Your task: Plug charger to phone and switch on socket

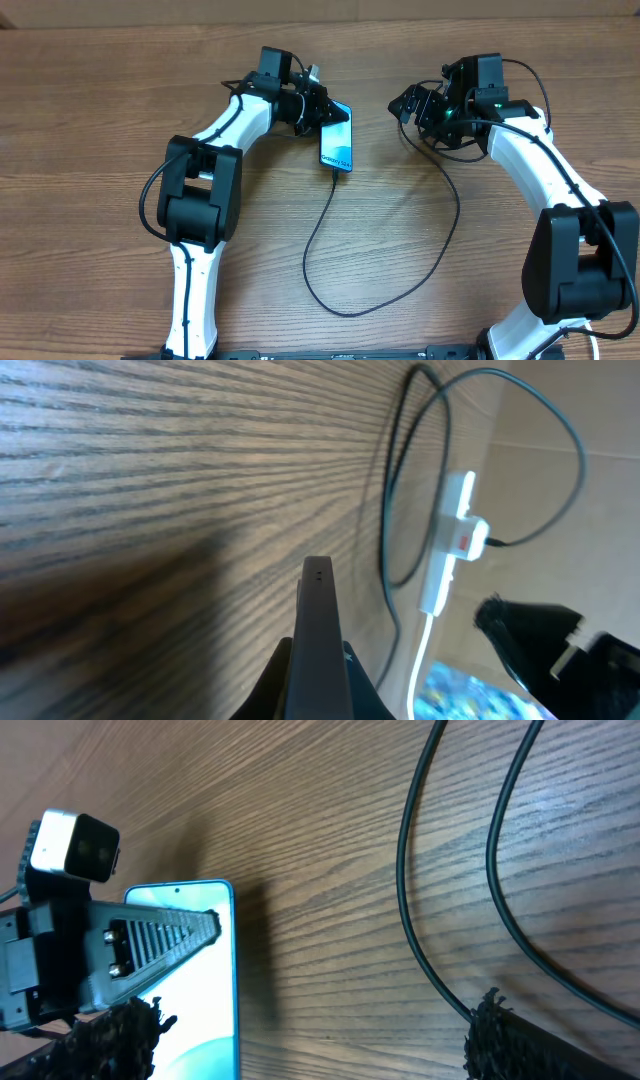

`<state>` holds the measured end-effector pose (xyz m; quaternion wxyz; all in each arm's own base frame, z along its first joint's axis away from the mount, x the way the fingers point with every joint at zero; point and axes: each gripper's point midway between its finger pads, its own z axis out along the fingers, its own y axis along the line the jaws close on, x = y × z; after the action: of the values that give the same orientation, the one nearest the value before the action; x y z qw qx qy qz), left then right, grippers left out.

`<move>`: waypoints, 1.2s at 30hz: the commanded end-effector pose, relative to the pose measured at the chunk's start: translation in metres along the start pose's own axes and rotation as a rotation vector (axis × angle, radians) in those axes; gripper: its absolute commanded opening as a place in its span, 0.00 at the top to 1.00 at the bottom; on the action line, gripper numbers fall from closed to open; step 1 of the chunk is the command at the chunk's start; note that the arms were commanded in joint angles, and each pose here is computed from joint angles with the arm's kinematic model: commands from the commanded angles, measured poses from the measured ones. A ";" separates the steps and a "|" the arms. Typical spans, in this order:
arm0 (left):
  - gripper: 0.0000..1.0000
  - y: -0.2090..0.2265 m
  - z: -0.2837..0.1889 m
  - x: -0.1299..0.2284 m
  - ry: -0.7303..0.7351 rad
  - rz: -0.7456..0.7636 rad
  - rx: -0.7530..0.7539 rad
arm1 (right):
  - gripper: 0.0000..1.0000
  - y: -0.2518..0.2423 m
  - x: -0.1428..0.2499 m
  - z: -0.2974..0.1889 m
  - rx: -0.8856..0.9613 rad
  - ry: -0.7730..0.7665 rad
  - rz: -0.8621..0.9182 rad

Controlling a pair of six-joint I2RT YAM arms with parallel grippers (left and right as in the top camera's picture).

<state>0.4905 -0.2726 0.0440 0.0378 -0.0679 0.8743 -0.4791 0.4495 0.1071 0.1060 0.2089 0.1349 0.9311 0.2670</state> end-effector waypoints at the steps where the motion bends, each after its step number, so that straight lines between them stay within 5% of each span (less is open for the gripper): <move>1: 0.96 0.006 0.003 -0.009 -0.060 0.008 -0.066 | 0.00 0.008 -0.010 -0.016 -0.011 -0.043 -0.020; 11: 0.96 0.019 -0.001 -0.029 -0.164 0.039 -0.154 | 0.00 0.004 -0.003 -0.016 0.007 -0.017 -0.033; 36: 0.96 0.041 0.011 -0.019 -0.152 0.062 -0.230 | 0.00 0.003 -0.001 -0.015 0.008 -0.006 -0.028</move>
<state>0.5133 -0.2516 0.0139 0.1166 -0.0935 0.9158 -0.3728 0.4396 0.1062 0.0999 0.1892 0.1288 0.9384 0.2590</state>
